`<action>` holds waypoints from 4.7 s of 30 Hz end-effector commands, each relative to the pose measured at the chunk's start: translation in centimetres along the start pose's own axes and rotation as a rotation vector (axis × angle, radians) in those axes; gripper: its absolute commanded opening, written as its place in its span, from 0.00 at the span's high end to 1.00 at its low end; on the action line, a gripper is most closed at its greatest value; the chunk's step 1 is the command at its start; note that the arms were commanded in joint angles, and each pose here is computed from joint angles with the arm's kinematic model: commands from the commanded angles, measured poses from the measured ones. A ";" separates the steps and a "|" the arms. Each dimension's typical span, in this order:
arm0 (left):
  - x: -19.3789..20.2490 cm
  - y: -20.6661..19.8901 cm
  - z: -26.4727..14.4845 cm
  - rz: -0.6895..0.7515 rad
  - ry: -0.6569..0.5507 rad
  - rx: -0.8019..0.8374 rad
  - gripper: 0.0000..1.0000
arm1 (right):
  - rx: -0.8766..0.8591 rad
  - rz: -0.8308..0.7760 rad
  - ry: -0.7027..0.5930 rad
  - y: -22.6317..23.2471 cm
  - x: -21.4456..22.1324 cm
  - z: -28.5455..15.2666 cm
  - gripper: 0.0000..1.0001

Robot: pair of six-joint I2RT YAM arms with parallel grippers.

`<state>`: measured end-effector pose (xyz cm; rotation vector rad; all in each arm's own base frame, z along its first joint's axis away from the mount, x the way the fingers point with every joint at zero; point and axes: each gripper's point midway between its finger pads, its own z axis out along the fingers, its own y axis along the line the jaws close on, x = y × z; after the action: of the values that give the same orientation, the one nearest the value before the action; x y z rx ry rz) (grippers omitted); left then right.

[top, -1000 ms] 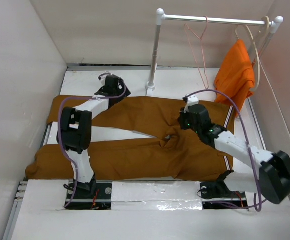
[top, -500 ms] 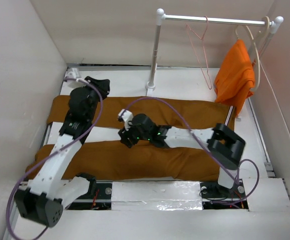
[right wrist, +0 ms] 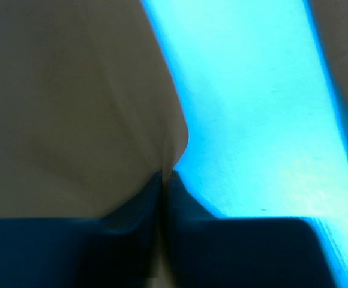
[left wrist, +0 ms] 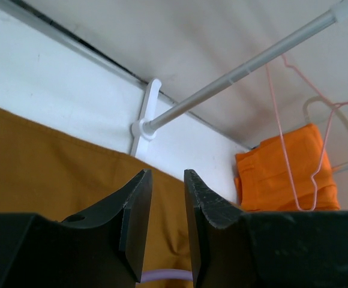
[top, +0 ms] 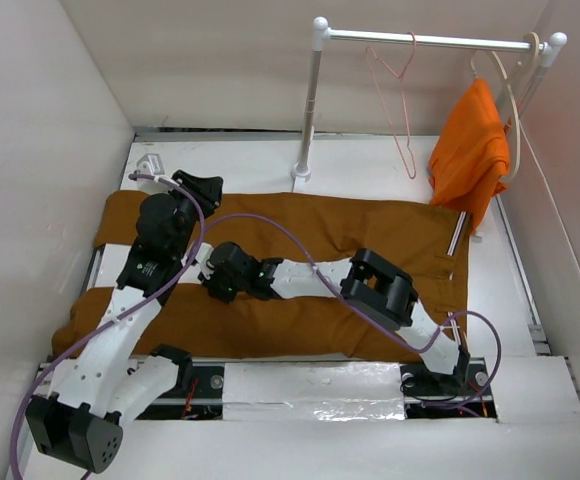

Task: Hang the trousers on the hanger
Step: Fold the trousers at the center of the board.

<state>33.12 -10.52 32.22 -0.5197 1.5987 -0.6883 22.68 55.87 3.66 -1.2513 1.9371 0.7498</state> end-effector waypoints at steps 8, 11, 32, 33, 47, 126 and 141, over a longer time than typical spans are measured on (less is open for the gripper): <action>1.5 0.4 1.4 -0.001 0.034 0.009 0.70 | 0.147 0.102 -0.368 -8.0 -13.4 -10.2 1.00; 2.1 1.5 2.1 -0.004 0.032 -0.026 0.61 | 0.189 0.134 -0.354 -11.1 -12.8 -11.6 1.00; 5.5 19.3 2.0 -0.157 -0.043 -0.612 0.35 | 0.290 0.164 -0.341 -14.2 -9.0 -18.8 0.23; 5.4 20.3 2.0 -0.172 -0.038 -0.639 0.36 | 0.301 0.173 -0.350 -14.0 -8.8 -19.7 0.30; 1.1 34.5 0.7 -0.193 0.084 -1.027 0.37 | 0.350 0.192 -0.479 -9.3 -2.2 -30.9 0.90; -25.5 -4.6 -26.7 0.037 -0.874 -0.245 1.00 | 0.796 1.049 -0.307 -33.8 20.6 -38.3 0.72; -22.4 -1.4 -21.6 0.064 -0.749 -0.251 1.00 | 0.882 0.861 -0.321 -36.5 12.7 -42.9 0.02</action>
<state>14.97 7.24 48.75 -0.8514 1.0485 -0.1542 44.41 4.01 11.86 0.2688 2.1660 0.4109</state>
